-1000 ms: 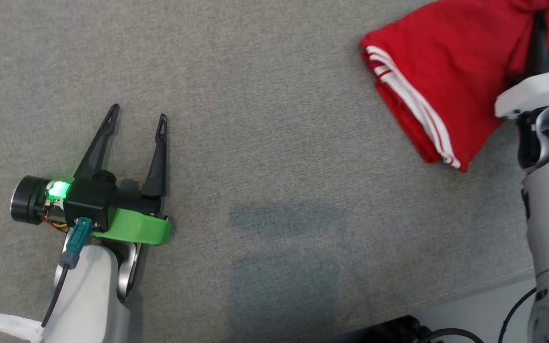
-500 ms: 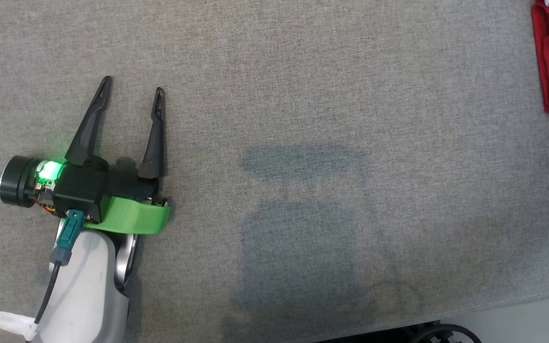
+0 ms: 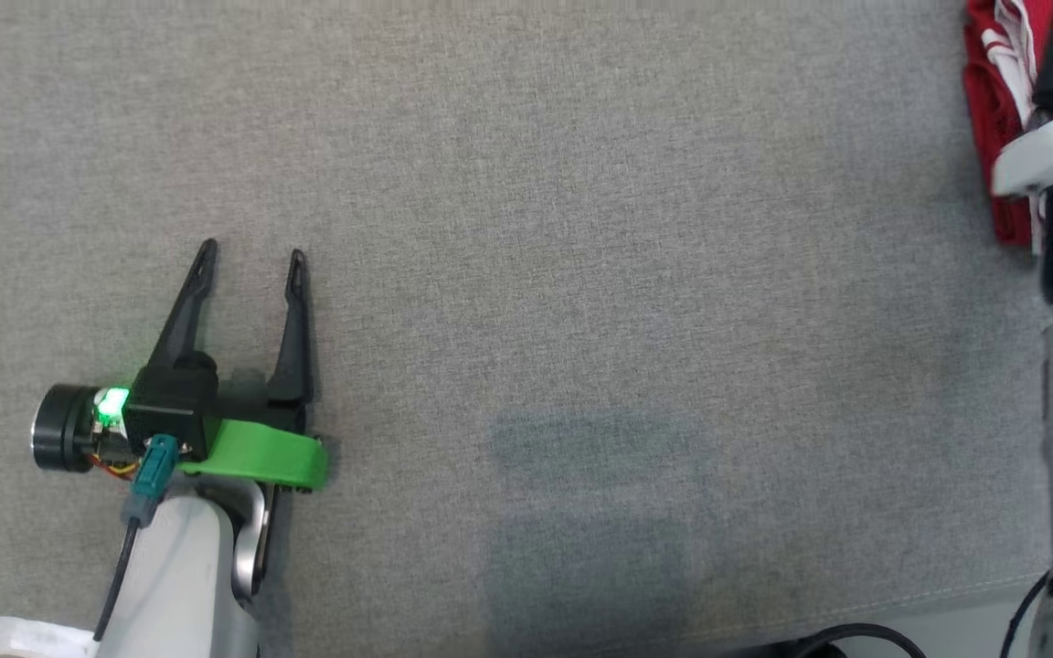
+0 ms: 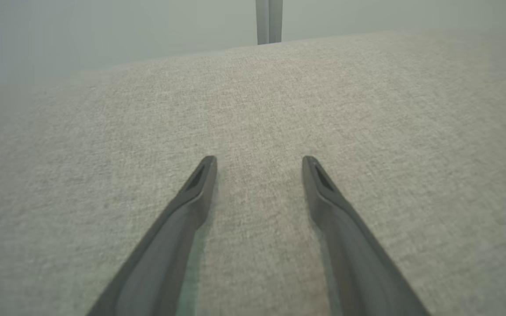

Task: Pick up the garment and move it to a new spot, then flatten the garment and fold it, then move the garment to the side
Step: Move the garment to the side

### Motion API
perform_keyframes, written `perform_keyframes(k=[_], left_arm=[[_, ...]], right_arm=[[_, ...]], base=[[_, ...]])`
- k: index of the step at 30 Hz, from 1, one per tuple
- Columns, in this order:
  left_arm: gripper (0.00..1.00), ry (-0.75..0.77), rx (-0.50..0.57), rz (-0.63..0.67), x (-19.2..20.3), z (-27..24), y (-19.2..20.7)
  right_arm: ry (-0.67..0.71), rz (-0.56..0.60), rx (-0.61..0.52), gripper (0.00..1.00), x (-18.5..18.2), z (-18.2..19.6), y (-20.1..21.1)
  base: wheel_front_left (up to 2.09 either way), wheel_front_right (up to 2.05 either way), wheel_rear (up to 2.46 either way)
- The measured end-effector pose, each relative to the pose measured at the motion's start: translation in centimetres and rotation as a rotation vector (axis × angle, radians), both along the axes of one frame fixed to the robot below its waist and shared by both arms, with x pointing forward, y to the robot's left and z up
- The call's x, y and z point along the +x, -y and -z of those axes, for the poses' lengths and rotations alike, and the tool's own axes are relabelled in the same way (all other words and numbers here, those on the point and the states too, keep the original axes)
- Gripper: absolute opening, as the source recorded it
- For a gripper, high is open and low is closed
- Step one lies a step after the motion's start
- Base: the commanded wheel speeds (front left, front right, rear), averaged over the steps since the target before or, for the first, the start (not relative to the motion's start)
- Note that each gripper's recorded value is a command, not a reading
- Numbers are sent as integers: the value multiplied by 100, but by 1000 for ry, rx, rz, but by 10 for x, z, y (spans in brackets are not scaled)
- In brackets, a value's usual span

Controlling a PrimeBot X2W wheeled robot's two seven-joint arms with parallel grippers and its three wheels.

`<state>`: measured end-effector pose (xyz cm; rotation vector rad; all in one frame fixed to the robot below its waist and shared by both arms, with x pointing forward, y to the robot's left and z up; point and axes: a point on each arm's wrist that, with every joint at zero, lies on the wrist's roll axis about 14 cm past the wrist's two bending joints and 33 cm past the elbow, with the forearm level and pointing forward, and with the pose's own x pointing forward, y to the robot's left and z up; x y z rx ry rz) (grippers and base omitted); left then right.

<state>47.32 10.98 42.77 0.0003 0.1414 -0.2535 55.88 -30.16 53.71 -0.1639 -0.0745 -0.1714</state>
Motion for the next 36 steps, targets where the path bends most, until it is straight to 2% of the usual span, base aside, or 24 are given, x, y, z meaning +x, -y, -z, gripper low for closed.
perform_keyframes(k=[8,14,17,25,36], left_arm=[[100,8,-14,-54,-27,-23,-12],[100,8,-18,-121,-55,-35,-30],[100,3,-13,-139,-71,-38,-36],[100,49,-7,-208,-105,-61,-58],[100,105,-14,-252,-133,-80,-70]], right_arm=[[-67,-238,112,100,-48,22,-99],[-140,-329,185,100,-93,40,-141],[-155,-331,234,100,-115,44,-149],[-122,-347,257,100,-158,28,-158],[-18,-317,253,100,-185,-6,-148]], base=[[0,0,0],[0,0,0],[0,0,0],[0,0,0],[0,0,0]])
